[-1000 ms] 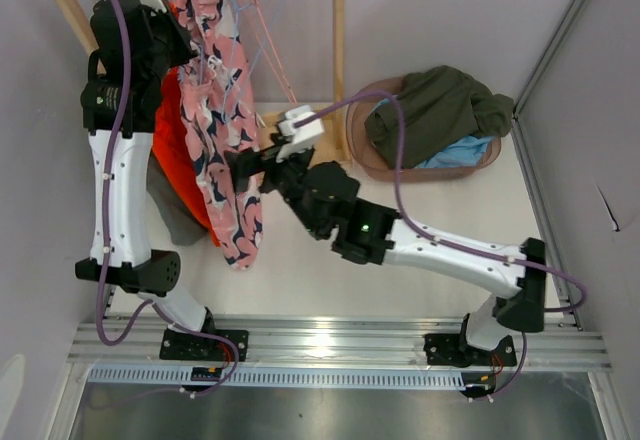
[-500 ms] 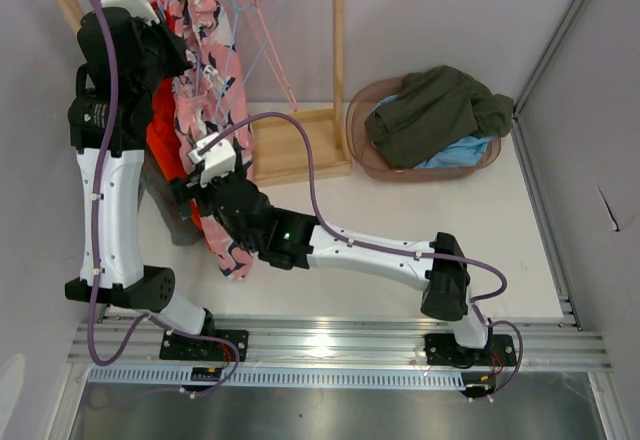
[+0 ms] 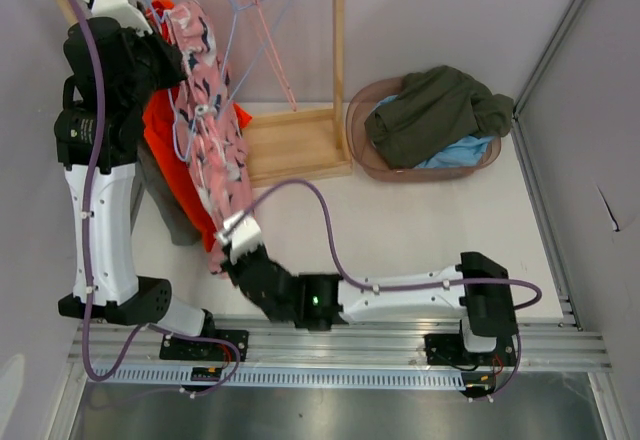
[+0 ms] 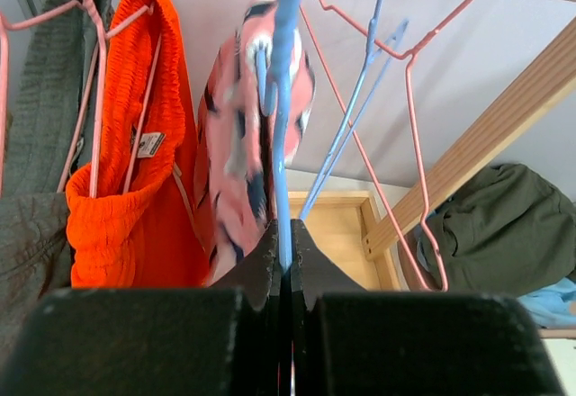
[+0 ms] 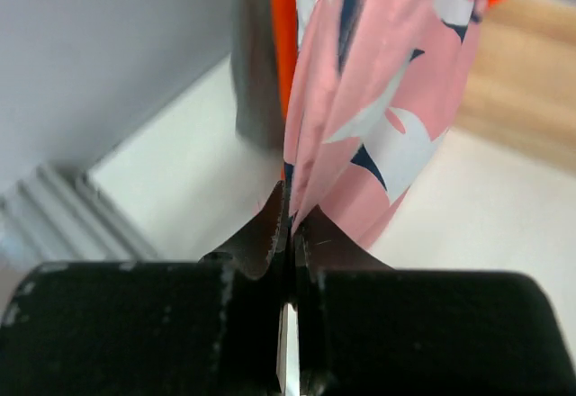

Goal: Remove the shorts from the hanger

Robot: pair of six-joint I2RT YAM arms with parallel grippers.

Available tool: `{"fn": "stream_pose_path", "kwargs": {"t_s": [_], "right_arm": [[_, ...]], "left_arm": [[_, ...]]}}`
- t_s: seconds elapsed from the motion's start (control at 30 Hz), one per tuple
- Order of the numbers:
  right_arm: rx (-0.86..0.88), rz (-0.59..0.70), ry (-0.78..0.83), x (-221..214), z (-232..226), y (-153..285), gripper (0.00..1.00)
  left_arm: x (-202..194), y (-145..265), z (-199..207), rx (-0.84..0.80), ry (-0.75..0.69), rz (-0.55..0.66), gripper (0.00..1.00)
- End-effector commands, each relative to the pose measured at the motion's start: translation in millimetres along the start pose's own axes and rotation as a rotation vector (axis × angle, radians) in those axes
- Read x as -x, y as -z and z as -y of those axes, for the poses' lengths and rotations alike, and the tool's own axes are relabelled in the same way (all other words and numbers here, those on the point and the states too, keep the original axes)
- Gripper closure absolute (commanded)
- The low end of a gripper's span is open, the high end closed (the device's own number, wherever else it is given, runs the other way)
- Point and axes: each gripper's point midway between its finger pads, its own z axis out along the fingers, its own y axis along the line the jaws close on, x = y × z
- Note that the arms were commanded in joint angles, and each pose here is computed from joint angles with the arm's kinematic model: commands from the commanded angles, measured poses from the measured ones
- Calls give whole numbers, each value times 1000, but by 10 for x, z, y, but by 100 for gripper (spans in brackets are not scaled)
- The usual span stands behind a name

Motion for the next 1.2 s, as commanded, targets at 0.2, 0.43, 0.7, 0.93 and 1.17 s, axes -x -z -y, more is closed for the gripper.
{"fn": "stream_pose_path", "kwargs": {"t_s": [0.2,0.43,0.7,0.93,1.17], "right_arm": [[-100,-127,-78,-633,133,955,100],[-317,131,-54,920,1525,401,100],[-661,404,-60,2881,4223,267,100],[-761,495,-55,3345,5307,164,100],[-808,403,-96,2491,5887,-184,100]], "left_arm": [[485,208,129,-71,41,158,100],[156,400,5,-48,28,114,100],[-135,636,173,-155,103,12,100],[-308,835,433,-301,165,-54,100],[-332,1122,981,-633,244,-136,100]]}}
